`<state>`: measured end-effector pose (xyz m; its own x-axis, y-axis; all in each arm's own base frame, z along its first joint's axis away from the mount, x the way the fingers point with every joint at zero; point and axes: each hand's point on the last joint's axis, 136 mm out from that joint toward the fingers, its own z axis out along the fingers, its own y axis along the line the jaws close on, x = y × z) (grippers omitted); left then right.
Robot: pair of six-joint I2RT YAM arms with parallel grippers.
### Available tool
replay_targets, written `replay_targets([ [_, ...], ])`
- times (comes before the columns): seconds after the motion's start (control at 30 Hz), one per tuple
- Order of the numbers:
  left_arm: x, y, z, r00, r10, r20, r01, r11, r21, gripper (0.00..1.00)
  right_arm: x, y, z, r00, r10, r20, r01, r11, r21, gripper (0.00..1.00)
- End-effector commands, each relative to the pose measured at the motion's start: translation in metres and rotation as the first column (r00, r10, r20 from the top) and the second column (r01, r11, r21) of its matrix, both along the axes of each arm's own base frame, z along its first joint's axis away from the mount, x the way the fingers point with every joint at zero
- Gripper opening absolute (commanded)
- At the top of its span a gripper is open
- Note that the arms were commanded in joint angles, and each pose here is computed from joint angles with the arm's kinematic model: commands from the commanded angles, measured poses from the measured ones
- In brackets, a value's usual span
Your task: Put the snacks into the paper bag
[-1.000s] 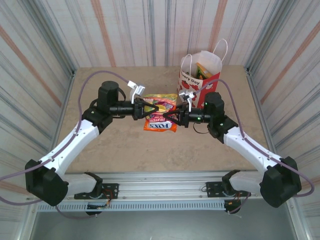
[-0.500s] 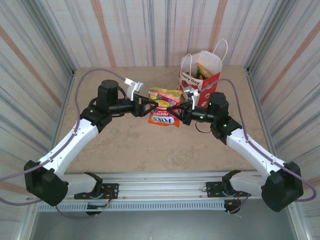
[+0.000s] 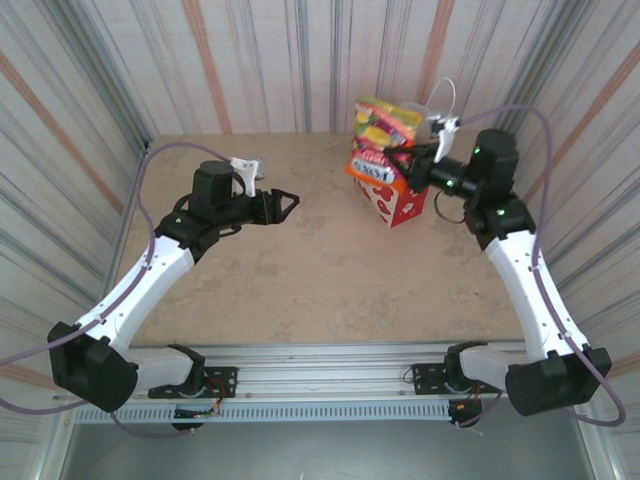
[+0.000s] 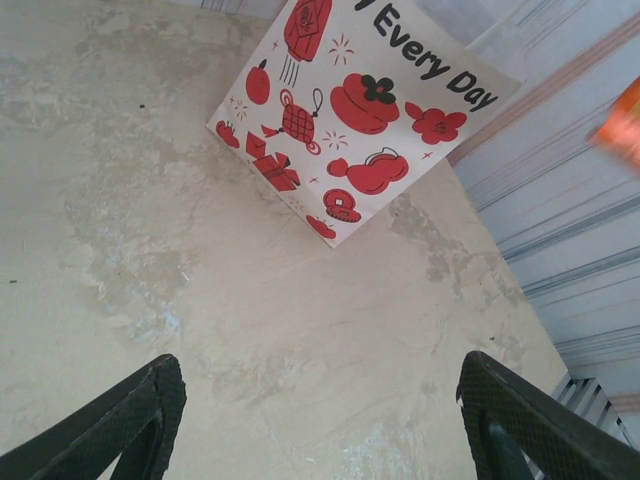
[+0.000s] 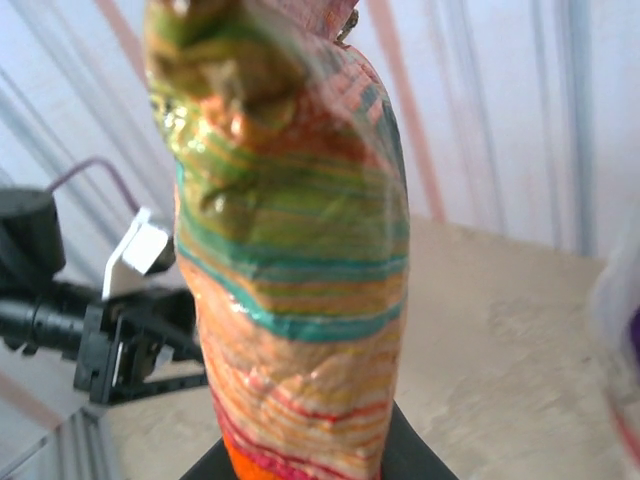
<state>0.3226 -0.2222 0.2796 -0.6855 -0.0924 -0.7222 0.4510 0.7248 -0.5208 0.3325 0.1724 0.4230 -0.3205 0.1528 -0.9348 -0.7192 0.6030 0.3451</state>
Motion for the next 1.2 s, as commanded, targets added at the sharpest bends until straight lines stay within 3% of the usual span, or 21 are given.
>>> replay_targets([
  [0.0, 0.003, 0.006, -0.006, 1.000, 0.019, -0.019, -0.018, 0.999, 0.048, 0.75, 0.002, -0.016, 0.016, 1.000, 0.009, 0.024, -0.008, 0.999, -0.036, 0.00],
  [0.37, 0.015, 0.000, -0.012, 0.999, 0.001, -0.046, 0.003, 0.996, 0.087, 0.74, 0.088, -0.079, 0.016, 0.982, -0.181, -0.058, 0.179, 0.983, -0.046, 0.00],
  [0.7, 0.026, -0.004, -0.022, 0.996, -0.009, -0.084, 0.019, 0.992, 0.122, 0.73, 0.153, -0.085, -0.035, 0.970, -0.161, -0.183, 0.147, 0.985, -0.088, 0.00],
  [1.17, 0.043, -0.017, -0.031, 0.992, -0.027, -0.126, 0.040, 0.993, 0.107, 0.70, 0.156, -0.072, -0.088, 0.933, -0.099, -0.345, 0.032, 0.980, -0.194, 0.00],
])
